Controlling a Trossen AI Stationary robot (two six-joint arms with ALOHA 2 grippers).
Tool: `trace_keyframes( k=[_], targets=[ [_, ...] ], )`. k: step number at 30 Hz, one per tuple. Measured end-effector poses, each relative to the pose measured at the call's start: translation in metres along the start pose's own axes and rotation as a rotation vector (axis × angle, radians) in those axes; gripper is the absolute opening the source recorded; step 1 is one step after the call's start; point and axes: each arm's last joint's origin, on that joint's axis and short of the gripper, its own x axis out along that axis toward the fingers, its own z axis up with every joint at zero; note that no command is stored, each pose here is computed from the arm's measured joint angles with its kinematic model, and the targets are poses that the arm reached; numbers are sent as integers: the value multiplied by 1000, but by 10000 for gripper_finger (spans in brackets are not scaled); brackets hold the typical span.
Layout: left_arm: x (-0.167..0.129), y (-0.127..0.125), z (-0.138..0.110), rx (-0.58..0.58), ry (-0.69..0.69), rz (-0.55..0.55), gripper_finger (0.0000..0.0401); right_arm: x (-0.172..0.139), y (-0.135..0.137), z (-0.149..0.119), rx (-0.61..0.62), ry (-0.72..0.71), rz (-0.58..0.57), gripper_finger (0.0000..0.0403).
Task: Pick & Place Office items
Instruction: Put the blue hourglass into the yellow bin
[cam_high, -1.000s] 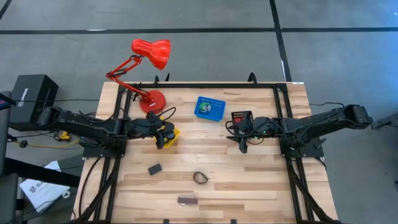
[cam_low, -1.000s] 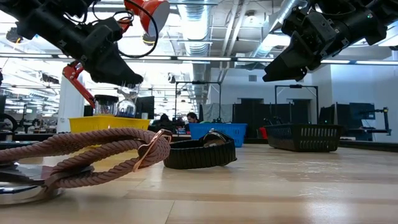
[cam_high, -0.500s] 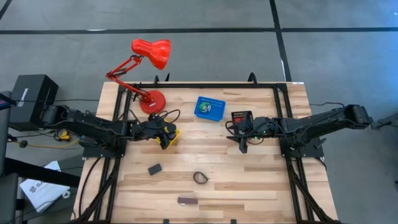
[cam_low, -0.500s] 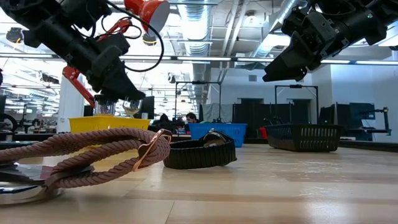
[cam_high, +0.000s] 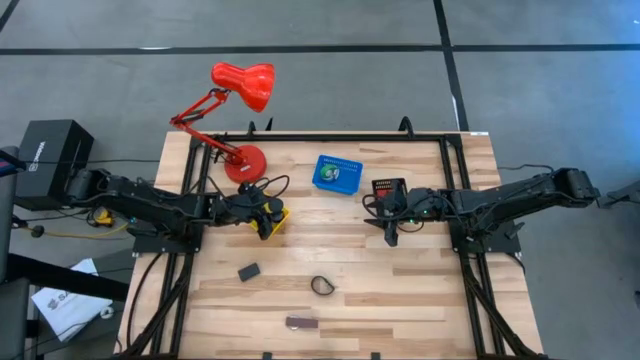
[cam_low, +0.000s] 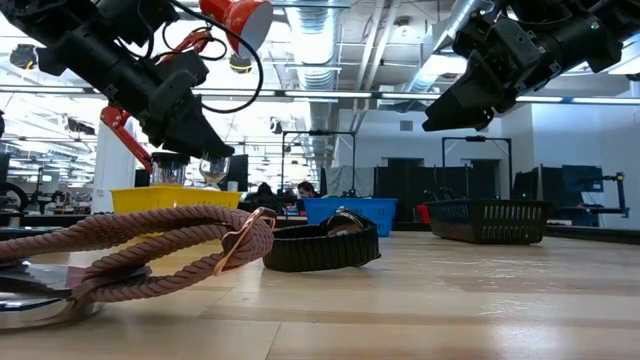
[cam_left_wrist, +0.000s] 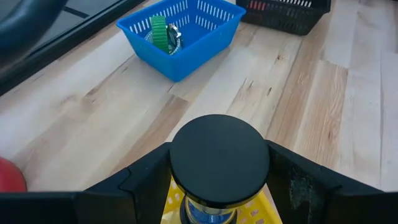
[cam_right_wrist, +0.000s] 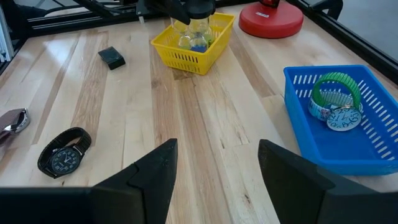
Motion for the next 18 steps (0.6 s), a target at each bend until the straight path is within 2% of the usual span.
trace_keyframes(
  k=[12, 18],
  targets=[
    [0, 0, 0, -14, 1, -1, 235, 0, 0, 0, 0, 0, 0, 214],
    [0, 0, 0, -36, 0, -1, 255, 0, 0, 0, 0, 0, 0, 214]
  ],
)
